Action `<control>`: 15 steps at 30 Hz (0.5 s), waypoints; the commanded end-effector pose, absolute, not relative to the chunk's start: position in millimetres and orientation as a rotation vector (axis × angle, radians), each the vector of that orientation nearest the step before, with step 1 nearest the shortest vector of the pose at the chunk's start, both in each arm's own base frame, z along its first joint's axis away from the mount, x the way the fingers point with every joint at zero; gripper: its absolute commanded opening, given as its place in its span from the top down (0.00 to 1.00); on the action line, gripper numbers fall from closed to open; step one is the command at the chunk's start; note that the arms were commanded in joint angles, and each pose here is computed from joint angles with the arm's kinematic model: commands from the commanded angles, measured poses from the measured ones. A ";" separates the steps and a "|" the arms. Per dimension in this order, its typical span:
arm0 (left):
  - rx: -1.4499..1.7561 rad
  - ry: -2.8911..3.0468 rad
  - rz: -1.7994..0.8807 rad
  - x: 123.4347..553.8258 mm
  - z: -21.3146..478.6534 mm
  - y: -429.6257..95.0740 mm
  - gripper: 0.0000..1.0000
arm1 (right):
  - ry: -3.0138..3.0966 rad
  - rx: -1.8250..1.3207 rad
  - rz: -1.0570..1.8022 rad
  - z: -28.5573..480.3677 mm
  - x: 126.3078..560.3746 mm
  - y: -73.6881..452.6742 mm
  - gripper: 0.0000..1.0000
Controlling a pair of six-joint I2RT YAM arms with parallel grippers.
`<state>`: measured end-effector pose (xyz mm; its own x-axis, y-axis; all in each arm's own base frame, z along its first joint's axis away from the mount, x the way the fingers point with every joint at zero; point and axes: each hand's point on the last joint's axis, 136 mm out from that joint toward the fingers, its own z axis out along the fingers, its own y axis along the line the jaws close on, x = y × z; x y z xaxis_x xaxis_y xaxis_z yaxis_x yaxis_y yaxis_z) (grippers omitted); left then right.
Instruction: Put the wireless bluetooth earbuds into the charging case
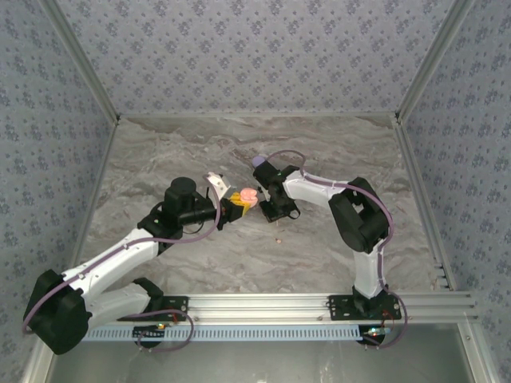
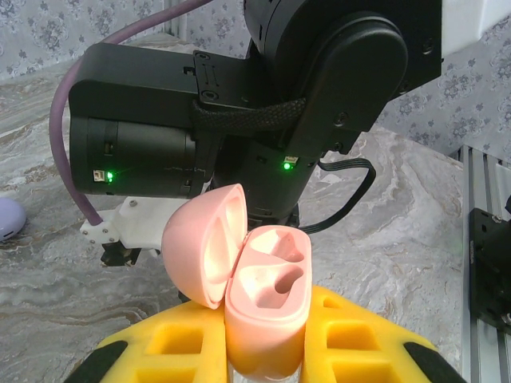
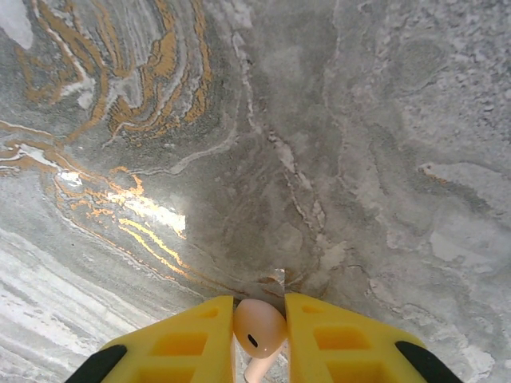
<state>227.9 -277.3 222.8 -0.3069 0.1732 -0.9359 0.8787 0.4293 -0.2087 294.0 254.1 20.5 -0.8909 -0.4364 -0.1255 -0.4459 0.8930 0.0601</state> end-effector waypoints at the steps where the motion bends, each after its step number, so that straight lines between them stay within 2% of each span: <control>1: 0.914 1.723 -0.958 225.2 229.4 -277.6 0.86 | 2.940 -0.712 0.090 20.1 295.6 251.6 0.78; 10: 0.913 1.727 -0.957 224.6 228.2 -277.2 0.86 | 2.904 -0.831 0.004 26.4 305.1 232.8 0.79; 15: 0.910 1.726 -0.956 225.2 228.3 -277.1 0.86 | 2.935 -0.896 -0.031 20.8 305.6 222.6 0.76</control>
<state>227.2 -276.8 220.0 -0.3111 0.1764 -0.9339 0.8777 0.4301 -0.2112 304.7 233.7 21.6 -0.8477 -0.5181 -0.1143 -0.5208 0.8537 -0.0070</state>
